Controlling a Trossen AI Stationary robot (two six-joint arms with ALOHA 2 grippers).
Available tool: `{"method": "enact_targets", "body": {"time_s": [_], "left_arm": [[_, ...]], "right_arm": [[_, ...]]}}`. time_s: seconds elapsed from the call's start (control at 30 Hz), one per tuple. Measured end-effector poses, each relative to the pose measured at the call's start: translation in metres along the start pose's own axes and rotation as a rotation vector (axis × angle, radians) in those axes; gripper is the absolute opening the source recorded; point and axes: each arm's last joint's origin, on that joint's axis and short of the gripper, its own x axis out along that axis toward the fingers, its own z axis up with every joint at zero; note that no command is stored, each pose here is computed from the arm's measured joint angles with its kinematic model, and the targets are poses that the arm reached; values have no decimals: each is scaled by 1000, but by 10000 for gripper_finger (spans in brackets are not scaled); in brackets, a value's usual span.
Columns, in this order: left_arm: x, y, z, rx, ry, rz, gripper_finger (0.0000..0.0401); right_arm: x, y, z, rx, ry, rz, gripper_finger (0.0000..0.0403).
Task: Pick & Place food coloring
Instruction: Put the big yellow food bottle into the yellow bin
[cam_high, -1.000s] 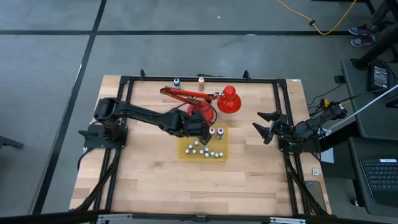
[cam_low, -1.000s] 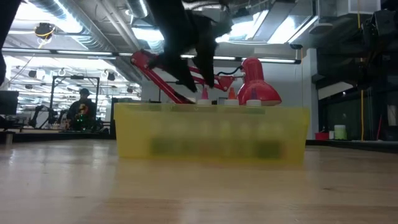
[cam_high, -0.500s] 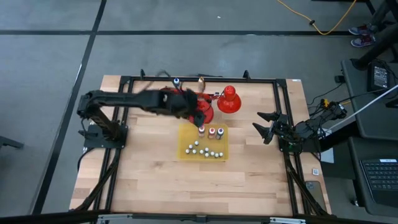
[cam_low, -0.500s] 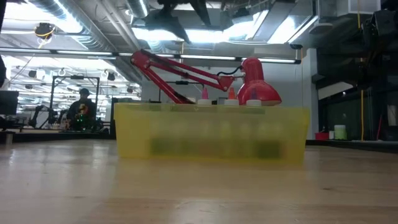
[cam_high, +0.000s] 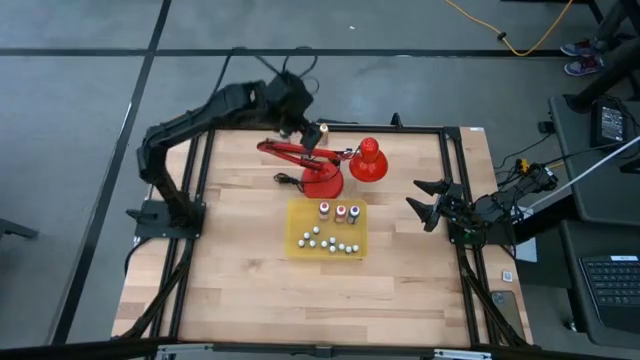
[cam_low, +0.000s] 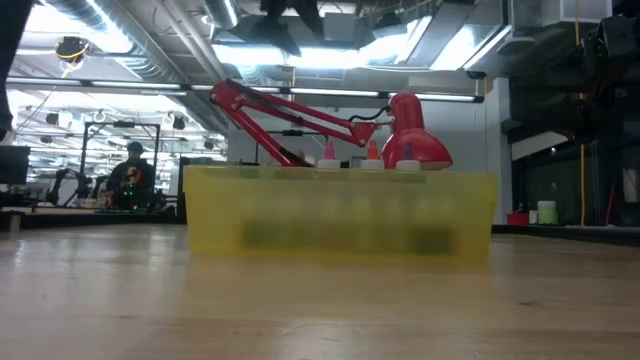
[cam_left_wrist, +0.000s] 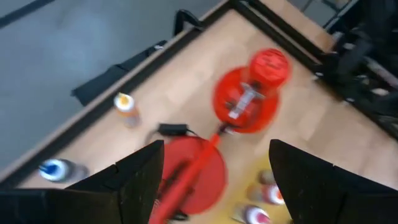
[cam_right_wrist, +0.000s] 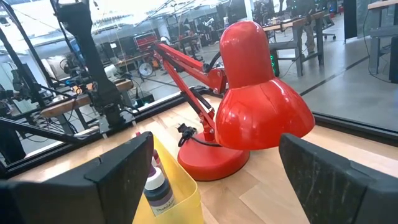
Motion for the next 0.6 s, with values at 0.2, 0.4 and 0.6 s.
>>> {"method": "enact_targets", "body": {"time_s": [0.2, 0.4, 0.6], "left_arm": [[32, 27, 29, 45, 28, 12, 283], [80, 59, 52, 51, 88, 85, 283], [131, 85, 51, 63, 183, 138, 283]], "right_arm": [[0, 0, 0, 0, 0, 0, 347], [0, 0, 0, 0, 0, 0, 347], [0, 0, 0, 0, 0, 0, 347]]}}
